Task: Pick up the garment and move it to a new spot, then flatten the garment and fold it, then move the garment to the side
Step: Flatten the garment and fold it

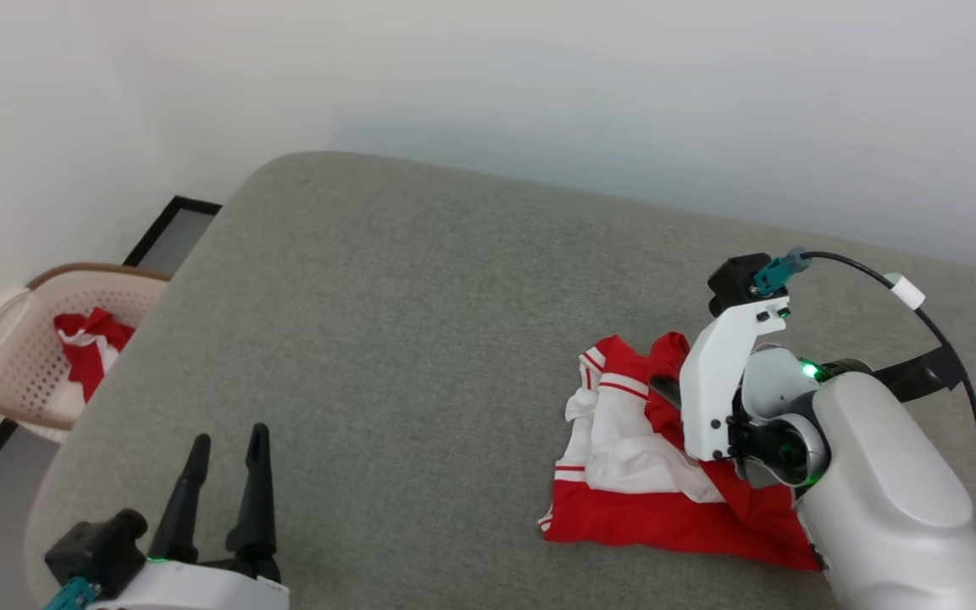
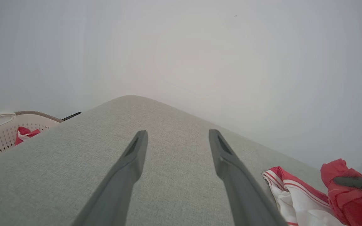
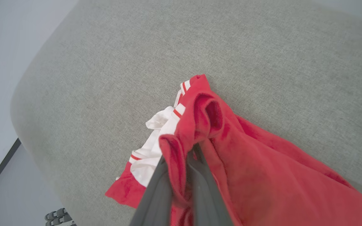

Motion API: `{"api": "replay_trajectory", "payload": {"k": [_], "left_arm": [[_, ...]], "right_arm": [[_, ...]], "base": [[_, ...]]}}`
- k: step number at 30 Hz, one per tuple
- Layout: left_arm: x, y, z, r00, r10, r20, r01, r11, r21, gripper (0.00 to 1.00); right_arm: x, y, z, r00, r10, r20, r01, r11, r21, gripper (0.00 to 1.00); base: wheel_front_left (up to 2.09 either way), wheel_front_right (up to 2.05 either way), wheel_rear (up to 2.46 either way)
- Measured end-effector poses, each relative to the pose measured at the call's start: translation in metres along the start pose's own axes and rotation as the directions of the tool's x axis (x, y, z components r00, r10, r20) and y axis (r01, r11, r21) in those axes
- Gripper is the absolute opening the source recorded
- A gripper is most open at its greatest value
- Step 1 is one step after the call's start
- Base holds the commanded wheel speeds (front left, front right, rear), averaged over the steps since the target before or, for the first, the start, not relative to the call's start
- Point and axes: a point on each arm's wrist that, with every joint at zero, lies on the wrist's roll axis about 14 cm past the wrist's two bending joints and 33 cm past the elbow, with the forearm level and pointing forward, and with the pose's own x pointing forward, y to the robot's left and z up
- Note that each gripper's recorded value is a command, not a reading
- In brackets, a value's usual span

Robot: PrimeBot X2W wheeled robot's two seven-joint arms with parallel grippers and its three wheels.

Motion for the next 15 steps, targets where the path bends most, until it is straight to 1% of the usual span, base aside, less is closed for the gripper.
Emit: {"api": "replay_trajectory", "payload": {"k": [2,4,5,6,15], "left_arm": [[-0.001,0.002,-0.001,1.0,0.007,-0.004,-0.007,1.0,-0.001,1.0],[-0.001,0.003,-0.003,1.0,0.011,-0.01,-0.011,1.0,-0.005,1.0],[-0.001,0.003,-0.003,1.0,0.011,-0.01,-0.011,1.0,-0.005,1.0],[0.0,0.004,-0.003,1.0,0.015,-0.01,-0.015,1.0,-0.008,1.0],[0.009,0.0,-0.002,1.0,-0.005,-0.005,0.005,1.0,-0.011,1.0]], "right_arm": [[0.007,0.002,-0.001,1.0,0.001,-0.004,-0.001,1.0,-0.006,0.0],[0.012,0.004,0.0,1.0,0.005,-0.003,-0.005,1.0,-0.006,0.36],[0.012,0.004,0.0,1.0,0.005,-0.003,-0.005,1.0,-0.006,0.63],[0.015,0.007,0.002,1.0,0.014,0.002,-0.014,1.0,-0.007,1.0],[0.003,0.013,0.024,0.994,0.051,0.099,-0.055,0.998,0.035,1.0]], "base": [[0.0,0.0,0.0],[0.0,0.0,0.0],[0.0,0.0,0.0],[0.0,0.0,0.0],[0.0,0.0,0.0]]}}
